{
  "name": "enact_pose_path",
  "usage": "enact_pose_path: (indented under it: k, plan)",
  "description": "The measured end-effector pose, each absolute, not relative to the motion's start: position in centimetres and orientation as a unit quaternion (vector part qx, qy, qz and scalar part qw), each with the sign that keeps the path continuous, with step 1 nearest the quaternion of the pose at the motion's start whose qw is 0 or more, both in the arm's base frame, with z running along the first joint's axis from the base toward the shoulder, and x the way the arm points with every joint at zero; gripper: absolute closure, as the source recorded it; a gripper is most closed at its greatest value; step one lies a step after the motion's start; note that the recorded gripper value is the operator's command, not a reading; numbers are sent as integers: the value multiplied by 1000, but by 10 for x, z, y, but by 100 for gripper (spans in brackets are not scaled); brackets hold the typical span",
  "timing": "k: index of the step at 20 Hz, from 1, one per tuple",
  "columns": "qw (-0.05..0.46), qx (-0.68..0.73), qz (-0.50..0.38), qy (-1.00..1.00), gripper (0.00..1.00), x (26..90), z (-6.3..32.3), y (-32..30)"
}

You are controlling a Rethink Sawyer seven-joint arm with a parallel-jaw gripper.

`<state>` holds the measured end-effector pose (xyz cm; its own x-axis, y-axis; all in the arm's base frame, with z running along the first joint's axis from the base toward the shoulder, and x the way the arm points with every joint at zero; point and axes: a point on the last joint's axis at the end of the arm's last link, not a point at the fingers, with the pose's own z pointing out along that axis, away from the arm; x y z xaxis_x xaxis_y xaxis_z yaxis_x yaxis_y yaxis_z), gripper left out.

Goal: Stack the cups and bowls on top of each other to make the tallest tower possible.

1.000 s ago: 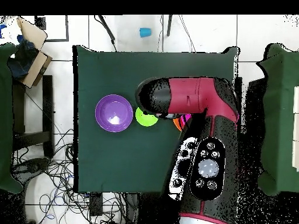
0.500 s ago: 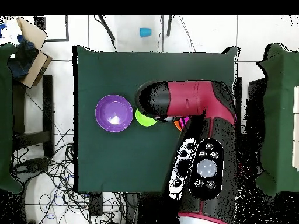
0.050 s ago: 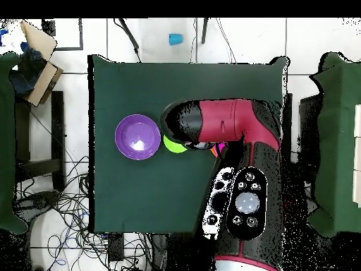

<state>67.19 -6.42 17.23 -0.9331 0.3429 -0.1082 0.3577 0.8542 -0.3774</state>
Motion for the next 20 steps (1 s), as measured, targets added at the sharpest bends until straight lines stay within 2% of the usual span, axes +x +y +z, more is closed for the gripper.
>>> enact_pose_path:
  k: [20]
  plan:
    - [29,172,-189,966,100,676,166,-54]
